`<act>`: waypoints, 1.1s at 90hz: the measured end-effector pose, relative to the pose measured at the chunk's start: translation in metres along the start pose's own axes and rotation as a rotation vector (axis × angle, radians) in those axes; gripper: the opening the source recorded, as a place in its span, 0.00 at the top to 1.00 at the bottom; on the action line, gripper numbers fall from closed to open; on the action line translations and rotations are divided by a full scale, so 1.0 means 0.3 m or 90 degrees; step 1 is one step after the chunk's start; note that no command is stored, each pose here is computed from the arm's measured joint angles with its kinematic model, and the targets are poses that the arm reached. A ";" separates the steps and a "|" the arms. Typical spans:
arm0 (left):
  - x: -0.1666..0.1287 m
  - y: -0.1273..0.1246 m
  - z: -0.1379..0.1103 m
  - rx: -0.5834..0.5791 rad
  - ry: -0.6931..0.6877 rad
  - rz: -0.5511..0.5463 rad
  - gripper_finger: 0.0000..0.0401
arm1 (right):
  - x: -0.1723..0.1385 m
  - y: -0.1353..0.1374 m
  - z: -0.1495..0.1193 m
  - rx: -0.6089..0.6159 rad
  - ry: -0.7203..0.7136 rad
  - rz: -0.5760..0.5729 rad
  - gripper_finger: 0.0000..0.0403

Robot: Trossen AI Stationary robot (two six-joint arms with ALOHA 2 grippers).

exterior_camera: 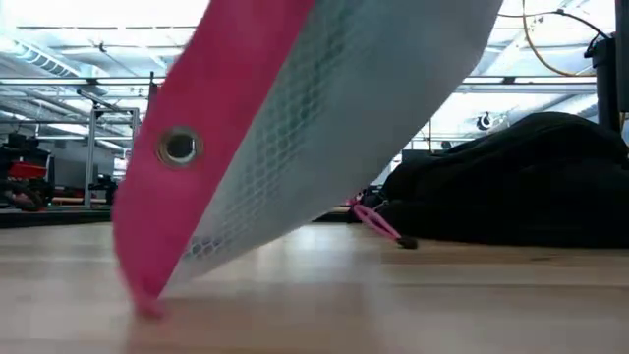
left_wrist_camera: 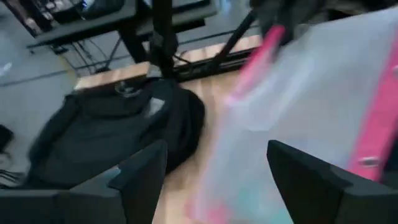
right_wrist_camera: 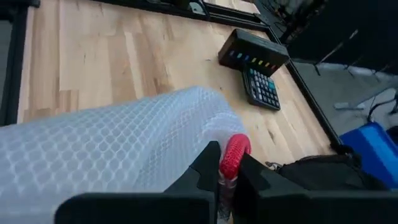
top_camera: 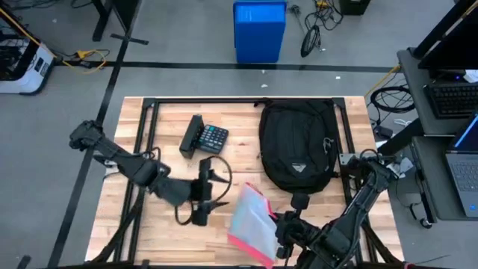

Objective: Unpack backpack
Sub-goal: Put the white zip bag into the black backpack

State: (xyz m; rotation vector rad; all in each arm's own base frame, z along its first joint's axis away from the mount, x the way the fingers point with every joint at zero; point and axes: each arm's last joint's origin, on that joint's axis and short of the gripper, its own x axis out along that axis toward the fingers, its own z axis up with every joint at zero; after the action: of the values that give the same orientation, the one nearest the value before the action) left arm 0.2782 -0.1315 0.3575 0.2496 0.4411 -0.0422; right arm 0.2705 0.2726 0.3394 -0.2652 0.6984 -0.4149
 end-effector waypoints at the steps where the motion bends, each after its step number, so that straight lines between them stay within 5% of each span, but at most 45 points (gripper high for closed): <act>1: 0.003 0.007 0.000 0.004 0.001 0.000 0.34 | 0.000 0.000 0.000 -0.002 0.000 0.000 1.00; 12: 0.038 0.088 -0.007 0.032 0.011 -0.014 0.33 | 0.000 0.003 0.002 -0.031 -0.003 0.003 1.00; 30: 0.137 0.163 -0.035 0.006 0.008 -0.200 0.33 | -0.003 0.005 0.002 -0.093 -0.005 0.005 1.00; 67: 0.301 0.231 -0.066 0.012 -0.092 -0.405 0.33 | 0.004 0.014 0.008 -0.227 0.002 0.032 1.00; 99: 0.483 0.205 -0.194 -0.055 -0.024 -0.548 0.33 | 0.007 0.017 0.014 -0.306 -0.005 0.038 1.00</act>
State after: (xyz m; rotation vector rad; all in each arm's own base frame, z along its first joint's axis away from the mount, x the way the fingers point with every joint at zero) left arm 0.3907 -0.0555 0.2587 -0.0414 0.4852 -0.8670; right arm 0.2763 0.2766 0.3393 -0.6967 0.7906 -0.1828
